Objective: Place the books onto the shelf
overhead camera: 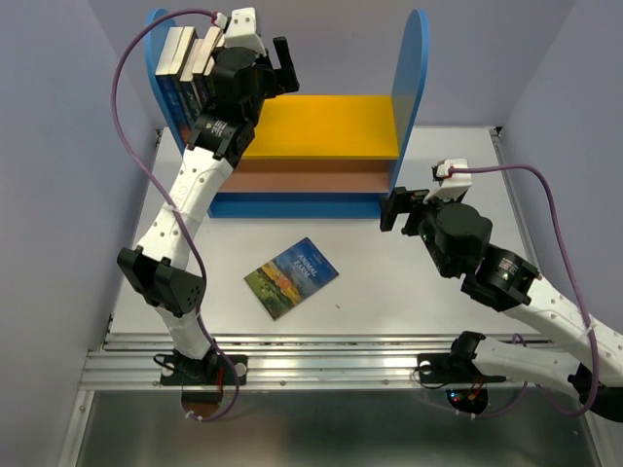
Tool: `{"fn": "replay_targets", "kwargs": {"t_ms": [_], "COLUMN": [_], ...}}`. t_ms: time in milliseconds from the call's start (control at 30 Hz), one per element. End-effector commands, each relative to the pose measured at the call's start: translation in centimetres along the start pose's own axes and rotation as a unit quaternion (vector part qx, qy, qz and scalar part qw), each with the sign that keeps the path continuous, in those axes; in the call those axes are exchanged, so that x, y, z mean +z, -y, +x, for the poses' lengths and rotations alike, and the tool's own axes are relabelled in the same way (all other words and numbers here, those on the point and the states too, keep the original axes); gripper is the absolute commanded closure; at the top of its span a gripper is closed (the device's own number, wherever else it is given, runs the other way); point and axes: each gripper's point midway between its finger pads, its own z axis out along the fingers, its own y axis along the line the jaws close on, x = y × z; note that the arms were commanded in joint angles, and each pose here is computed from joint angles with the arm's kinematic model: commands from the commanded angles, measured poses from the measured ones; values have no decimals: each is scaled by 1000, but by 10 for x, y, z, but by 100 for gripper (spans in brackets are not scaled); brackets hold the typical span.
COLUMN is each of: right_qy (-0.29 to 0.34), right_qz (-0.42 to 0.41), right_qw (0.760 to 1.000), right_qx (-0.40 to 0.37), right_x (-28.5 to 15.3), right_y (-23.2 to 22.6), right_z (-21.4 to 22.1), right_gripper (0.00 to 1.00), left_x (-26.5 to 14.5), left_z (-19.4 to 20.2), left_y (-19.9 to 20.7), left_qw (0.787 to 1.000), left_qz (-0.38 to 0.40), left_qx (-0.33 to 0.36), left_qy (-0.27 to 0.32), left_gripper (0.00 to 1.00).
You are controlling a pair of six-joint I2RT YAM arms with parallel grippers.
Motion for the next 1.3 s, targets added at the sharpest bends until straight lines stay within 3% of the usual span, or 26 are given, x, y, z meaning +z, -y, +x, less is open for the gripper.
{"fn": "replay_targets", "kwargs": {"t_ms": [0,300,467,600,1267], "right_qy": [10,8,13,21,12], "right_qz": [-2,-6,-7,-8,-12], "right_qw": [1000,1000,1000,1000,1000], "right_qx": [3,2,10,16,10], "right_x": [-2,-2,-6,-10,-6], "right_y": [1,-1,2,4,0], "right_z": [-5,-4,-8,-13,-7], "right_gripper": [0,0,0,0,0], "left_x": [-21,-44,-32,-11,-26], "left_z": [-37,-47,-48,-28,-39], "left_y": [9,34,4,-31,-25], "left_qw": [999,996,999,999,999], "left_qz": [24,69,-1,-44,-15], "left_qx": [-9,3,-1,-5,-8], "left_qy": [44,47,46,11,27], "left_gripper": [1,1,1,1,1]}}
